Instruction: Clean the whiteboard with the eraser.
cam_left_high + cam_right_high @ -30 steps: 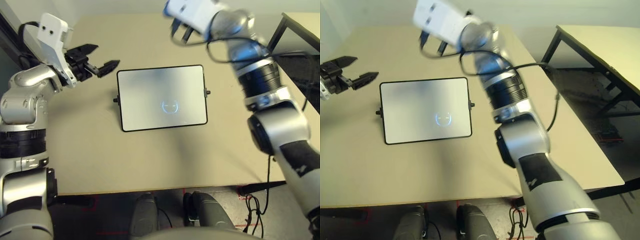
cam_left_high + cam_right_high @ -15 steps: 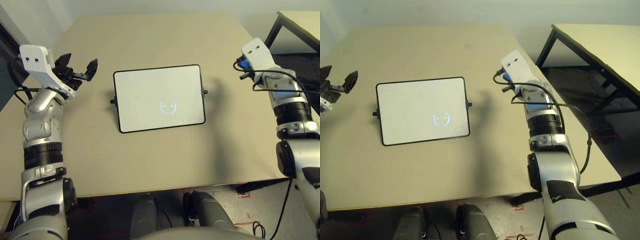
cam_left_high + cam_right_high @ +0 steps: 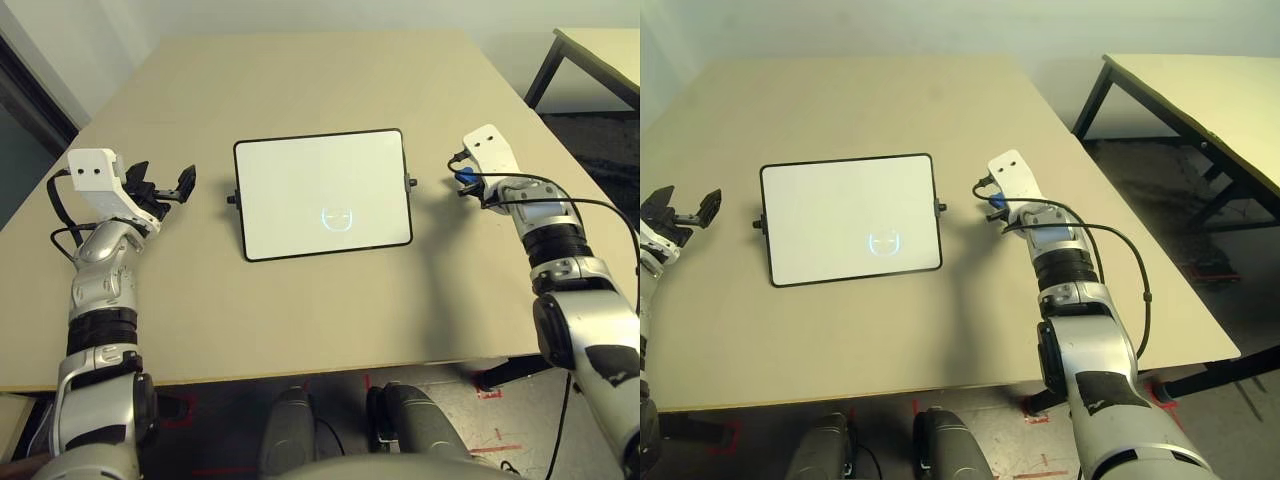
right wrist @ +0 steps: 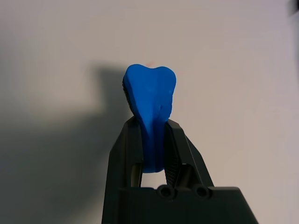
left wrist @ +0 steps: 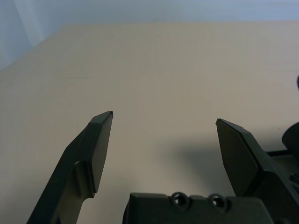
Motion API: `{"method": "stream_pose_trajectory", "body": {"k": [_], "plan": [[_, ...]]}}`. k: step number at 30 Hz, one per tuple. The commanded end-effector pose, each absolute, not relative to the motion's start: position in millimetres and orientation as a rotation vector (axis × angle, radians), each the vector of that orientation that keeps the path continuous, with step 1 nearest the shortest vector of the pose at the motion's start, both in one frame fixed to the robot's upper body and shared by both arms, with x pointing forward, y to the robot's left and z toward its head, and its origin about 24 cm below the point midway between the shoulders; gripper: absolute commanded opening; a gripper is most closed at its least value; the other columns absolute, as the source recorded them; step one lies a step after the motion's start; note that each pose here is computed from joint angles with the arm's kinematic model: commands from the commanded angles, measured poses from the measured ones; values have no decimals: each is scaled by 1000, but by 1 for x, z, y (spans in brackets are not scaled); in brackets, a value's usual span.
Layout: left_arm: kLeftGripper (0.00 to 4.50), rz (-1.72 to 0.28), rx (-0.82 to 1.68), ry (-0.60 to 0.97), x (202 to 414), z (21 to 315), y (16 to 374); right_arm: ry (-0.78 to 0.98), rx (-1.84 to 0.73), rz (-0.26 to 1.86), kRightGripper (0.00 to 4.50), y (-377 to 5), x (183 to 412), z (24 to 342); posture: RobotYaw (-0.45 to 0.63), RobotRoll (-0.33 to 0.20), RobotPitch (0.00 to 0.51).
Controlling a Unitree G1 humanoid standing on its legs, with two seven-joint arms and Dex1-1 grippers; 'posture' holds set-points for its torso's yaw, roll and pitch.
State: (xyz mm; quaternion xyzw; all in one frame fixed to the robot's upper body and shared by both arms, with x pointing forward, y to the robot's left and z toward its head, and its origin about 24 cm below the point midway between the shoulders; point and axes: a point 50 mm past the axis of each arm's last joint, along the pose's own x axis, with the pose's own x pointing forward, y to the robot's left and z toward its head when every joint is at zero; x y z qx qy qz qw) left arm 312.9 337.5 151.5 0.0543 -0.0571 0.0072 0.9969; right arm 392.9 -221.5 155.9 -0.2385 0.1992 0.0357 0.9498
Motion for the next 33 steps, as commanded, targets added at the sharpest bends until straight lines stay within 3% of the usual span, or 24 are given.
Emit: {"method": "stream_pose_trajectory", "body": {"k": [1,7,13,16,20,25,28,33], "plan": [[4500,-69,158,-172,313,184,332,209,-593,129,599,-206,393,205,57,0,97],[4500,-248,216,-171,314,222,316,141,-705,335,599,-161,375,217,56,0,95],[4500,-181,202,-212,317,222,319,326,-598,206,599,-190,384,166,68,0,84],[4500,-90,153,-228,316,210,327,396,-524,146,599,-203,385,149,75,0,84],[4500,45,85,-189,313,172,342,492,-412,128,599,-206,384,123,68,0,86],[4500,97,32,-88,312,129,345,570,-366,121,599,-205,381,100,51,0,90],[4500,111,-19,-66,314,117,343,594,-316,108,599,-205,380,92,40,0,94],[4500,64,-20,-73,326,121,331,538,-250,100,2233,-205,385,99,18,0,100]]}}
